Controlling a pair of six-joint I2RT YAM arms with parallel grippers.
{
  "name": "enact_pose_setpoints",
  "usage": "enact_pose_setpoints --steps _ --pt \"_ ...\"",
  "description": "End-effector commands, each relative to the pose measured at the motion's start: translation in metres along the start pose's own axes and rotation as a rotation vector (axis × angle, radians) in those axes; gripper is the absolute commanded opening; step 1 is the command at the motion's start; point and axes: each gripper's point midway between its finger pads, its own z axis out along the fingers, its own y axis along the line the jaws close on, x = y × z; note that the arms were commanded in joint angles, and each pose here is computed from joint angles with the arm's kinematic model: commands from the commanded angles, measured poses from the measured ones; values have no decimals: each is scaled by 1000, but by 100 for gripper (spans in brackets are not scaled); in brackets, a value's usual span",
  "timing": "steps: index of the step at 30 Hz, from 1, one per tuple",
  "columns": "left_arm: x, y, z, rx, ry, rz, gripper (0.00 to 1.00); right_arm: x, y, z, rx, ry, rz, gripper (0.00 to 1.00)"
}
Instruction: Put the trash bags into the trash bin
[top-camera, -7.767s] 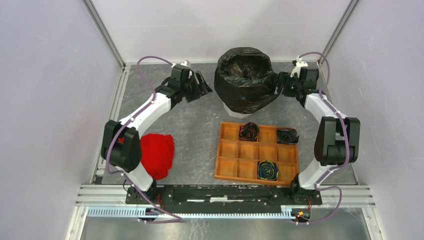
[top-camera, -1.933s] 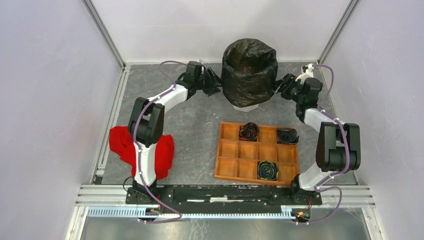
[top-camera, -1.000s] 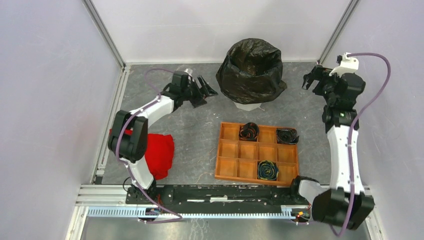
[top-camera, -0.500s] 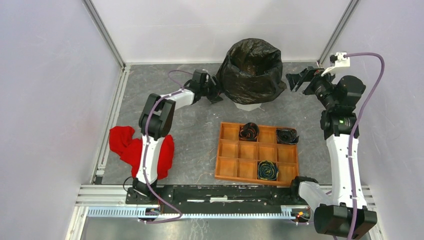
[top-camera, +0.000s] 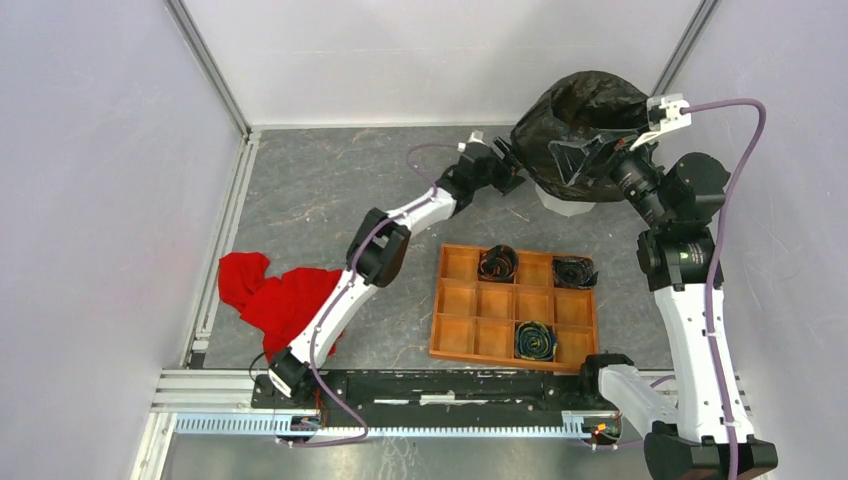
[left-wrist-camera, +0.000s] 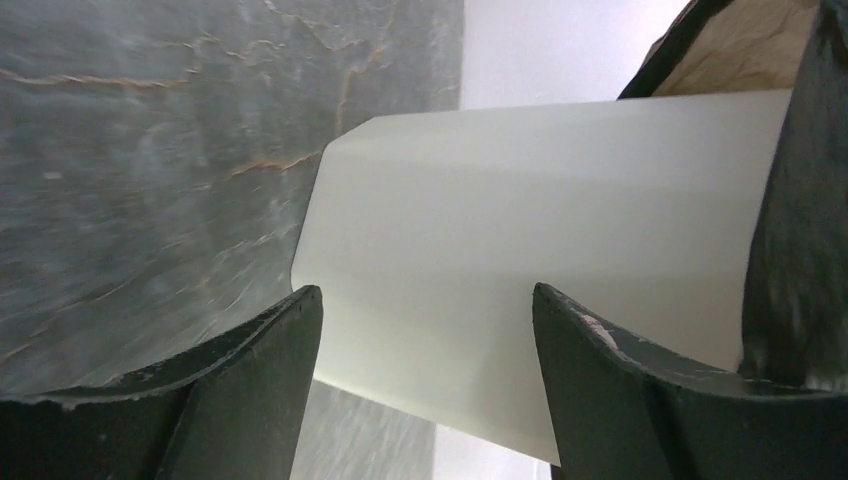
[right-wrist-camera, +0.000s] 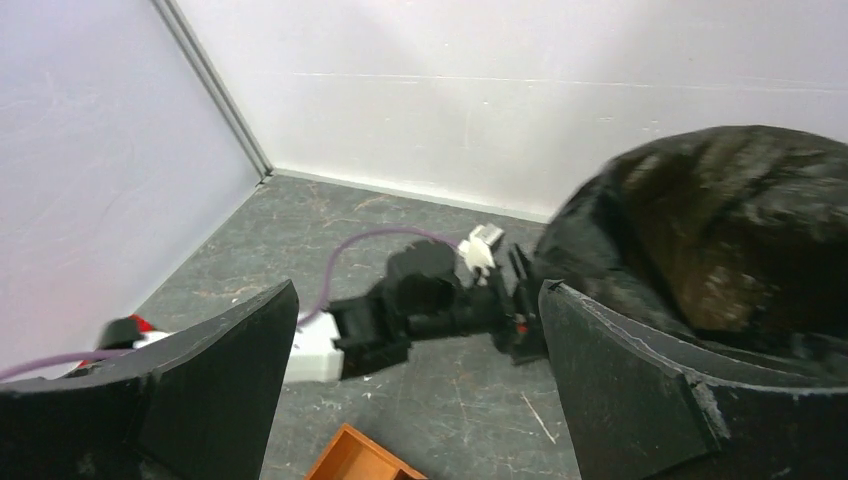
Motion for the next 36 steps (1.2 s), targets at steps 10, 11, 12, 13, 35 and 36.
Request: enact_pose_setpoints --steps 10,11,12,13,35,36 --pt "-21 -66 2 217 -216 -70 86 -4 -8 -10 84 -30 -63 98" --pt "-25 -70 -11 199 -198 -35 86 1 -12 -10 101 -21 -68 98" --pt "-30 -69 -24 171 -194 -7 87 7 -15 -12 114 -13 -71 98" --pt "-35 -77 -39 164 -186 23 88 16 -19 -12 127 1 -72 98" --pt "-31 -186 -469 -104 -304 802 100 46 33 -53 -119 88 -129 98" --pt "-31 -193 -487 -105 -345 829 100 36 36 -57 -116 61 -138 98"
